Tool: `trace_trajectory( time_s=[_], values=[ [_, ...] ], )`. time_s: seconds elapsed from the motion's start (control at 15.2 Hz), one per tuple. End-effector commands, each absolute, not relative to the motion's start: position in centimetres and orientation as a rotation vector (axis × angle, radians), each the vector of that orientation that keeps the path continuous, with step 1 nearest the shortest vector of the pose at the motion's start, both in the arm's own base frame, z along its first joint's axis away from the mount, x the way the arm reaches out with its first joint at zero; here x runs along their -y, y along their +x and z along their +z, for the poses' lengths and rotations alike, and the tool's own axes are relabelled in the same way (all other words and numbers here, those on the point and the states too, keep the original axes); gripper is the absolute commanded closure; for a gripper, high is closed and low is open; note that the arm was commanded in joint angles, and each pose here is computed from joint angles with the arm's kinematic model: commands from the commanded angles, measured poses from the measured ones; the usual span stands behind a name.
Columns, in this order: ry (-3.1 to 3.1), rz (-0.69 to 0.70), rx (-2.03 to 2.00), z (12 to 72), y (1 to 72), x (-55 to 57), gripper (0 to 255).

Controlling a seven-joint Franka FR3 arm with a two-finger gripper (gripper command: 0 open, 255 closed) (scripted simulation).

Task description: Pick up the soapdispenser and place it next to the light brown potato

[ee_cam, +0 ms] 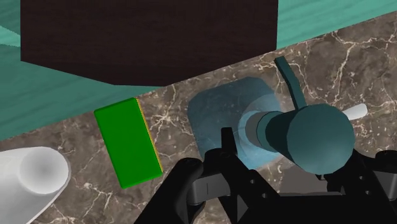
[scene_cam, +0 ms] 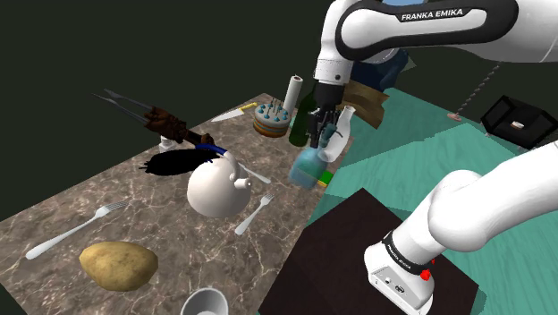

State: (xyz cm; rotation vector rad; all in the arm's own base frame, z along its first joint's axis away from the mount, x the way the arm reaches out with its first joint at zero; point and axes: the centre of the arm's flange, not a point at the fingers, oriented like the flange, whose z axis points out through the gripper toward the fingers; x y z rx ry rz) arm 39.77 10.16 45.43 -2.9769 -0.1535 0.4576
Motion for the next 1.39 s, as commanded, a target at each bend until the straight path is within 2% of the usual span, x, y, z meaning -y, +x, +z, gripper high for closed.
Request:
trace_trajectory(
  time_s=[0.0,1.32],
  values=[
    [-2.977,0.458,0.153,46.5,39.7,-10.2,255],
    [-2.977,0.458,0.153,57.1,39.7,-10.2,255]
  ],
)
